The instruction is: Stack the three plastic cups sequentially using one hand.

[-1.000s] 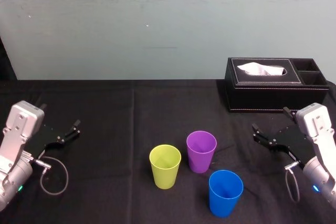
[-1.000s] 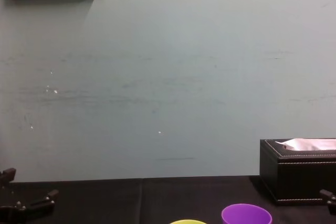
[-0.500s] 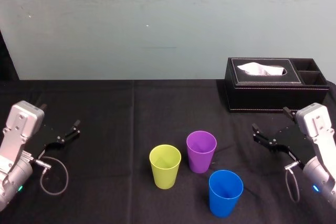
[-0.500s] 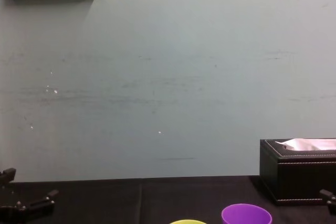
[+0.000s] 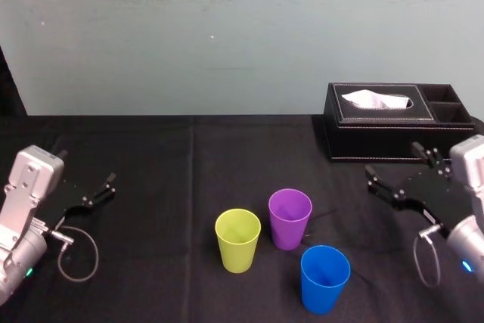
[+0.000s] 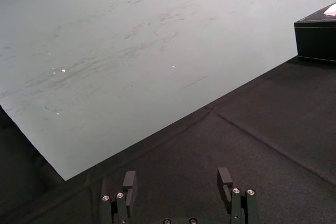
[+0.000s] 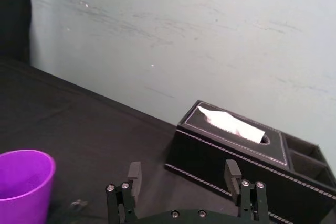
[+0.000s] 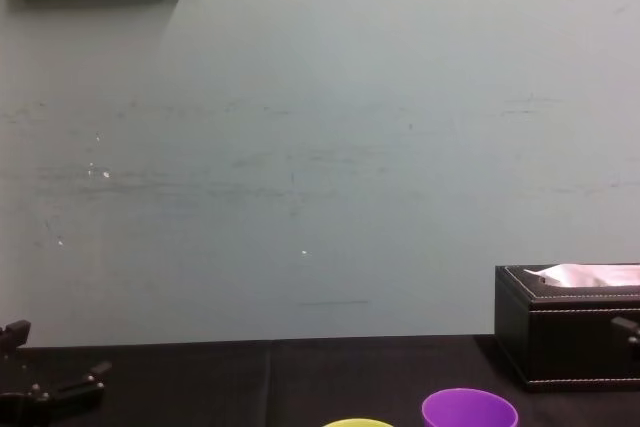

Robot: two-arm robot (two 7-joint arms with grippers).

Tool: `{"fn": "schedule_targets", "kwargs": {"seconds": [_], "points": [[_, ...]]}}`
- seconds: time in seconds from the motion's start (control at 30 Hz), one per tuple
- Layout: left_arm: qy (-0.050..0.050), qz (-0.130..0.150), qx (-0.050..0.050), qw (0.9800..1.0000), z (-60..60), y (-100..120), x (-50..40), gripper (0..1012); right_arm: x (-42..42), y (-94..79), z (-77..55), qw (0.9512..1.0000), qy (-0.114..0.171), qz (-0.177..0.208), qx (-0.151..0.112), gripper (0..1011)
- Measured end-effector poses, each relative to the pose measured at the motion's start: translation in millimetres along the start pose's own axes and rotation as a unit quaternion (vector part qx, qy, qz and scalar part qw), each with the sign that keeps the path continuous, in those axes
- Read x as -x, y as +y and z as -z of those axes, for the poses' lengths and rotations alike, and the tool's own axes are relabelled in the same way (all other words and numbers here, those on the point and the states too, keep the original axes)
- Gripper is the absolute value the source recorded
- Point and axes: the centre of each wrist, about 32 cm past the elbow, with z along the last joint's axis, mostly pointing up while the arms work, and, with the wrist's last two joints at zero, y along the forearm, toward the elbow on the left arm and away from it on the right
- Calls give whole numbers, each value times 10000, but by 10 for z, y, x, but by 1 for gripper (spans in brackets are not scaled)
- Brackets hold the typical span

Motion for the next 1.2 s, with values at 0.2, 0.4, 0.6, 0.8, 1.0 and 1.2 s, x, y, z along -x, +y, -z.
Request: {"fn": "schedule_targets", "kwargs": {"seconds": [0.2,0.4,0.6,0.8,1.0,1.2], "points": [[0,0,0,10000,0,0,0,1000,-25,-185,-120,9986,352,-294,260,1003],[0,0,0,10000,0,0,0,1000,-58,-486,-260,9913,672,-798,802,1003],[0,-1,0,10000,0,0,0,1000,-72,-780,-379,9838,531,-1200,1223,1003],[0,0,0,10000,0,0,0,1000,20,-960,-411,9731,288,-1574,1658,1003],[0,0,0,10000,0,0,0,1000,170,-1023,-368,9661,394,-1849,1760,1003],[0,0,0,10000,0,0,0,1000,315,-1031,-340,9645,559,-1967,1671,1003]]}}
